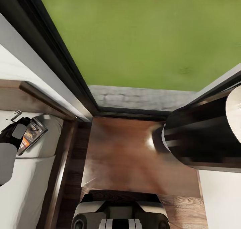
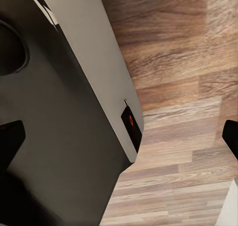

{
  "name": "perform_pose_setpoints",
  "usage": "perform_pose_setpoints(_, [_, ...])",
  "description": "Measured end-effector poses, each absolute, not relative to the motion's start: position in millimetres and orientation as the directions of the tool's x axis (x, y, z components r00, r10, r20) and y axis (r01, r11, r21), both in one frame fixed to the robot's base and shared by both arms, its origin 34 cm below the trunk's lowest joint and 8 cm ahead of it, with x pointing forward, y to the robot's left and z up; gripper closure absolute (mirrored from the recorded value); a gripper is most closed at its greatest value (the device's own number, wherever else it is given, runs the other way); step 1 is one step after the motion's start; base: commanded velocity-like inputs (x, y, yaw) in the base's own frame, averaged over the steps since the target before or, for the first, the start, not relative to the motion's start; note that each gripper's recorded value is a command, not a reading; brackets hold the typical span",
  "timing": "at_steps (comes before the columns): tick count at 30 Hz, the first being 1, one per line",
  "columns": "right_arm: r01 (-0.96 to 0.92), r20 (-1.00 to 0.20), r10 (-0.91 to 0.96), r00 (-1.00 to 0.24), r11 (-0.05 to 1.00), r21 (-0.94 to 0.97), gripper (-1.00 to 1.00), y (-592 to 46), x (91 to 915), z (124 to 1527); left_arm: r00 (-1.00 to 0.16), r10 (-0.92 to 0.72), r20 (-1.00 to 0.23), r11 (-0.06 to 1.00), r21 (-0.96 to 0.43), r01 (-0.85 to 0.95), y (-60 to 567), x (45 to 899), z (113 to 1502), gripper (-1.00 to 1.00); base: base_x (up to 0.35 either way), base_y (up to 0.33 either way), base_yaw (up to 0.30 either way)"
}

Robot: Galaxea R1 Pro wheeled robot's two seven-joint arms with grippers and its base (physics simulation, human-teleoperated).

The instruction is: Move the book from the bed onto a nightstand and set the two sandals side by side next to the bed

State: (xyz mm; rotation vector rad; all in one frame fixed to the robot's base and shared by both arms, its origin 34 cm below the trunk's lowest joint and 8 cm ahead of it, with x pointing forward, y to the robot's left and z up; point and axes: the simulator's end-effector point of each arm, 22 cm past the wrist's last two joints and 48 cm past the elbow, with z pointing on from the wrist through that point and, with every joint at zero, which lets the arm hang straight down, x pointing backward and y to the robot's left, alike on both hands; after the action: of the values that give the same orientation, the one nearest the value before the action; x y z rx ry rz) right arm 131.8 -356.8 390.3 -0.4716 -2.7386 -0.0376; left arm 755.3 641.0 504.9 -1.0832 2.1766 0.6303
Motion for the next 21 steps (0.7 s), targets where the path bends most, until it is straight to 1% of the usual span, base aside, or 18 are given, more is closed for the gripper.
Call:
perform_pose_setpoints(11, [0.328,0.354,0.319,-0.879,0.944,-0.034,-1.0,-356.6,131.9,390.2,-0.471,-0.528,-0.706,0.55,0.139,-0.824,641.0,755.2,504.9,-1.0,0.0,0.0,0.0])
perform_pose_setpoints(21, [0.328,0.354,0.319,-0.879,0.944,-0.034,-1.0,-356.7,132.0,390.2,-0.471,-0.528,-0.706,0.55,0.139,-0.824,641.0,755.2,504.9,-1.0,0.0,-0.032,0.0])
